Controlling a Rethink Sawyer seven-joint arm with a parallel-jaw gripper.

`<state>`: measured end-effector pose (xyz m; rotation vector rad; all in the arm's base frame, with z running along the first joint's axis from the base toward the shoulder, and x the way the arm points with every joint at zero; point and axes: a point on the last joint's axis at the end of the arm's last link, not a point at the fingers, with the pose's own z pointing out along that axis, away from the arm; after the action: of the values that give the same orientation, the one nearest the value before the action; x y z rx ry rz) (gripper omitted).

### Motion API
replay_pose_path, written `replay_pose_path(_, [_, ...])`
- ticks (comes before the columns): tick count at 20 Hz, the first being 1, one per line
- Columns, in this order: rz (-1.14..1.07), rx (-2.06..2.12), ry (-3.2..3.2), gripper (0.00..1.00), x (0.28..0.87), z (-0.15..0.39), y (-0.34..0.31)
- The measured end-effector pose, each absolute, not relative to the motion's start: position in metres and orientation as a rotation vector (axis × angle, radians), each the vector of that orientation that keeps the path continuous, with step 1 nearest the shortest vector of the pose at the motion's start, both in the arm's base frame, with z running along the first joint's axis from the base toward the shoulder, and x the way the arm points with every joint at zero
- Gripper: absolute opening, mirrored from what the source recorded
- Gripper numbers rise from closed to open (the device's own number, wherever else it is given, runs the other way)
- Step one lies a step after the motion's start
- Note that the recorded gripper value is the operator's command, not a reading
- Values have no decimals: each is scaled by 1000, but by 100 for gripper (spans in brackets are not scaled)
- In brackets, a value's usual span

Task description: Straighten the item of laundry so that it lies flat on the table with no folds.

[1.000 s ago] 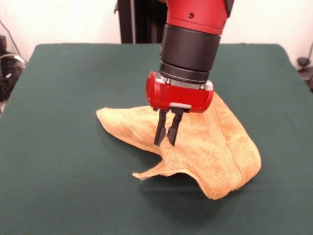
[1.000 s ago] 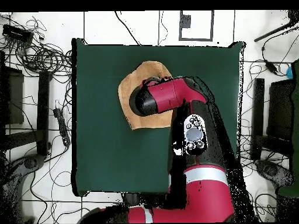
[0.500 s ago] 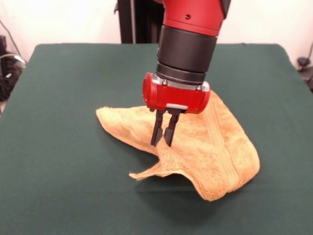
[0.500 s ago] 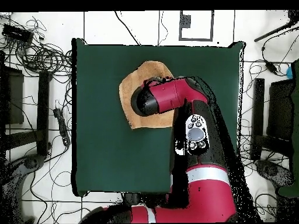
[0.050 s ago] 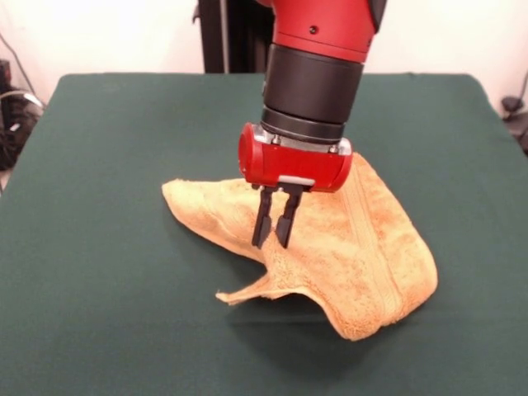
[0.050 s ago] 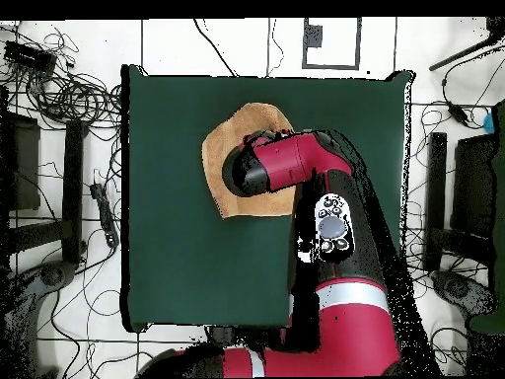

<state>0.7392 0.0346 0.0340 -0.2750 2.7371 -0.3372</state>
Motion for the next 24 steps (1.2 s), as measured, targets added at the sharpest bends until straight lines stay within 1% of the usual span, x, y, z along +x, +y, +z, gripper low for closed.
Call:
replay_pose_path(16, [-332, -274, 2729, 100, 740, 34, 35])
replay_pose_path(24, [-257, -101, 2796, 100, 745, 41, 29])
